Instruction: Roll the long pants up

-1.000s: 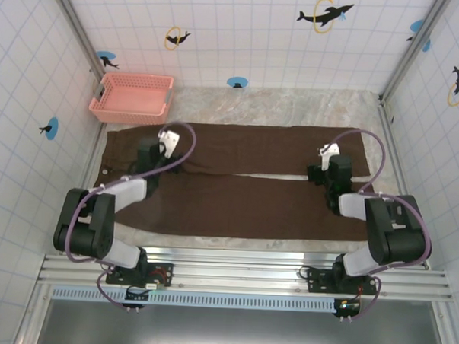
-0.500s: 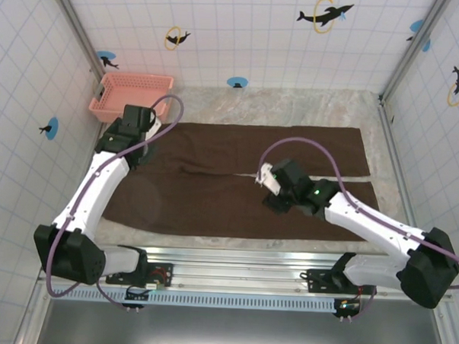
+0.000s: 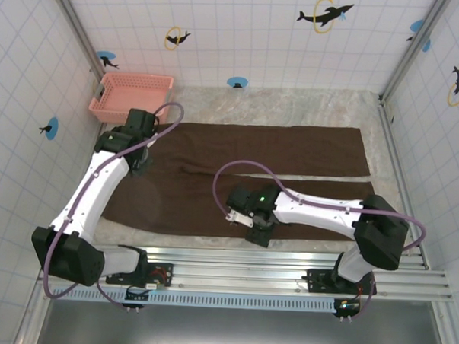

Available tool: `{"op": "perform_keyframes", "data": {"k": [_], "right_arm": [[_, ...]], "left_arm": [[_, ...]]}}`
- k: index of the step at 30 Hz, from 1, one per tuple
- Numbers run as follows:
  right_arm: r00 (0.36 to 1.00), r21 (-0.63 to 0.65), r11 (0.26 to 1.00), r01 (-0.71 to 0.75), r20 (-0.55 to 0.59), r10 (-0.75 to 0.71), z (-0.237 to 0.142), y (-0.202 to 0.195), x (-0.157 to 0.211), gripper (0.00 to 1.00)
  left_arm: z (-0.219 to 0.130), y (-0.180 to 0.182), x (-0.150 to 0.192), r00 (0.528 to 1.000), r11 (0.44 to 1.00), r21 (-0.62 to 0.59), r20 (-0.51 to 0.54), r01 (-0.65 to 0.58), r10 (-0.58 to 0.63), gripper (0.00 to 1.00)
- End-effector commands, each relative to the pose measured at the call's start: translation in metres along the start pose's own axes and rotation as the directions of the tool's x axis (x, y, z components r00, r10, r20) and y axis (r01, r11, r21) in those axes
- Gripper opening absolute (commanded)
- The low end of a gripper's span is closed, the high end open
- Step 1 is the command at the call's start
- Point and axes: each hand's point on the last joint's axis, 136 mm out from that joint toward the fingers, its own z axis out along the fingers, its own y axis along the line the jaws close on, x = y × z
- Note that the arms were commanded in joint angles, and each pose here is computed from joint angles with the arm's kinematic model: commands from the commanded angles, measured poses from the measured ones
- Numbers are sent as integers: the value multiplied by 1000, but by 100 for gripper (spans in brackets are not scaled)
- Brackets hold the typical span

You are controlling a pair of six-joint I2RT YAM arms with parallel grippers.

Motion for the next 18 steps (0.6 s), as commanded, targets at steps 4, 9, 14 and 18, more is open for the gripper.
{"op": "perform_keyframes", "data": {"k": [4,9,14,18], "right_arm": [[995,-45,996,-79,-72,76,20,11,8,78],[985,-62,993,-98,-150,87,45,15,12,72],[977,-30,995,-99,-193,91,66,11,16,58],[979,19,994,-111,-172,113,67,-1,16,40]], "left_arm": [[-4,3,-2,1000,1000,2,-13,3,-3,97],[-5,0,6,1000,1000,1,-7,2,-2,97],[-7,-9,18,1000,1000,12,-2,-1,2,97],[-8,-17,22,1000,1000,23,12,-5,4,97]]}}
